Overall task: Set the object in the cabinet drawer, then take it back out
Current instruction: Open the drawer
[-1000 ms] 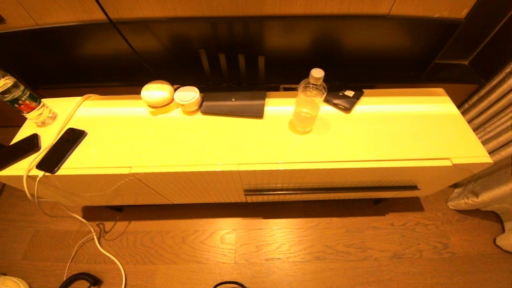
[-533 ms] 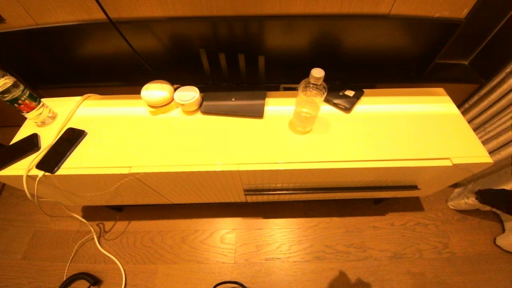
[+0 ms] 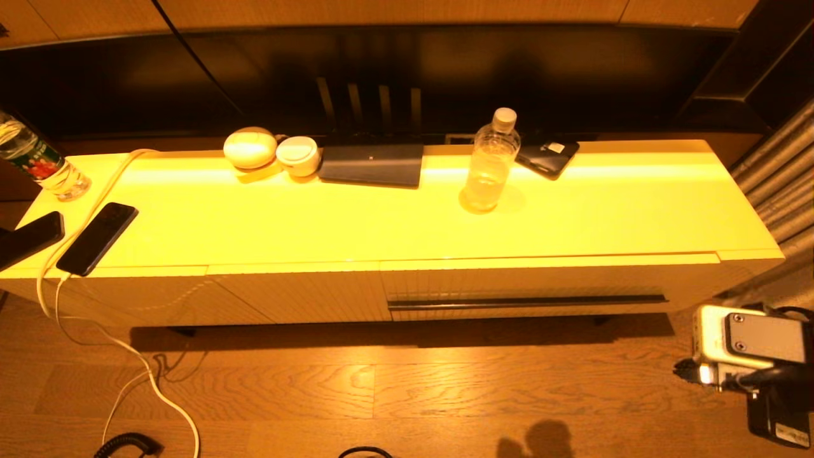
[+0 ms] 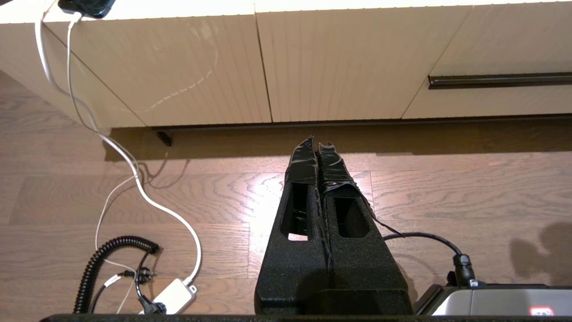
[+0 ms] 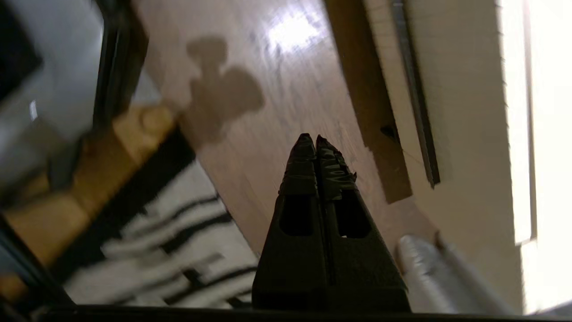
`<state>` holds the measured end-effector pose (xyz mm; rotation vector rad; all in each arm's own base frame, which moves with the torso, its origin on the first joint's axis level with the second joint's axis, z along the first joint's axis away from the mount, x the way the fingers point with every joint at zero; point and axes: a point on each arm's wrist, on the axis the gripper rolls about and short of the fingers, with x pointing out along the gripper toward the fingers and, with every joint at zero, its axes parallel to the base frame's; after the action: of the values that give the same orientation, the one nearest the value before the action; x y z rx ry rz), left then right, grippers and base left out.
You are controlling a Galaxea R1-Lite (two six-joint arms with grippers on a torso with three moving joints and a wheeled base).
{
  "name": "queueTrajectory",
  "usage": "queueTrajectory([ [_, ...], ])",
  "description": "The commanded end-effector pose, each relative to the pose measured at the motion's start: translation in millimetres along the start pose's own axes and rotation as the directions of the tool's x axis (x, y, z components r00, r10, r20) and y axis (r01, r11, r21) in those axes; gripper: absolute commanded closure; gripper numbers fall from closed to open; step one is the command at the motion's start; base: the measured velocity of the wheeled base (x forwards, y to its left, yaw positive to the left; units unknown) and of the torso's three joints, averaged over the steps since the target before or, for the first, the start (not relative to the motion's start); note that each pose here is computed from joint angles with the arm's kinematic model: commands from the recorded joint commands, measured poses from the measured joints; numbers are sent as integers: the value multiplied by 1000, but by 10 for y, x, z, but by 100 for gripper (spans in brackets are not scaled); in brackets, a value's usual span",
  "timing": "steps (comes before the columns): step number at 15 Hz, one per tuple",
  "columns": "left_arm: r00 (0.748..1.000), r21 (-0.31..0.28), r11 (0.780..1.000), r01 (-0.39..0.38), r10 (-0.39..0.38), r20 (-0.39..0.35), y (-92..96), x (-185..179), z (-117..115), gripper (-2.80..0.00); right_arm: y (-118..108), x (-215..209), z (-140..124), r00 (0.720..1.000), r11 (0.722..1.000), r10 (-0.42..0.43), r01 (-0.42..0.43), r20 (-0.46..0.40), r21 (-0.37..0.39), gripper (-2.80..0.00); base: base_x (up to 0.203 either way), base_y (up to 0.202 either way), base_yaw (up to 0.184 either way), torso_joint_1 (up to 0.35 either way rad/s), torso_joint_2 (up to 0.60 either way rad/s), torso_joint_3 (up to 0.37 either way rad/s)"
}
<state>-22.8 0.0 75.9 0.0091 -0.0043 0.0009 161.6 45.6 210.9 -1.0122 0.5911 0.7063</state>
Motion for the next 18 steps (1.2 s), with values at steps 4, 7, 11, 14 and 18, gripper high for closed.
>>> queueTrajectory([
  [4,1000,0,1000,-1,1,-1,0,1,-4,0,33,269,-45,982,962,160,-178,-101,-208,0,0,0,0,0,0,0],
  [7,1000,0,1000,0,0,-1,0,1,-4,0,89,576,-98,972,942,199,-225,-126,-249,0,0,0,0,0,0,0],
  [11,1000,0,1000,-1,1,-1,0,1,-4,0,49,989,-99,969,939,208,-236,-136,-251,0,0,0,0,0,0,0],
  [14,1000,0,1000,0,0,-2,0,1,-5,0,26,1288,-97,974,941,190,-217,-124,-260,0,0,0,0,0,0,0],
  [18,1000,0,1000,-1,1,-1,0,1,-4,0,-12,1637,-101,981,943,162,-187,-111,-276,0,0,0,0,0,0,0],
])
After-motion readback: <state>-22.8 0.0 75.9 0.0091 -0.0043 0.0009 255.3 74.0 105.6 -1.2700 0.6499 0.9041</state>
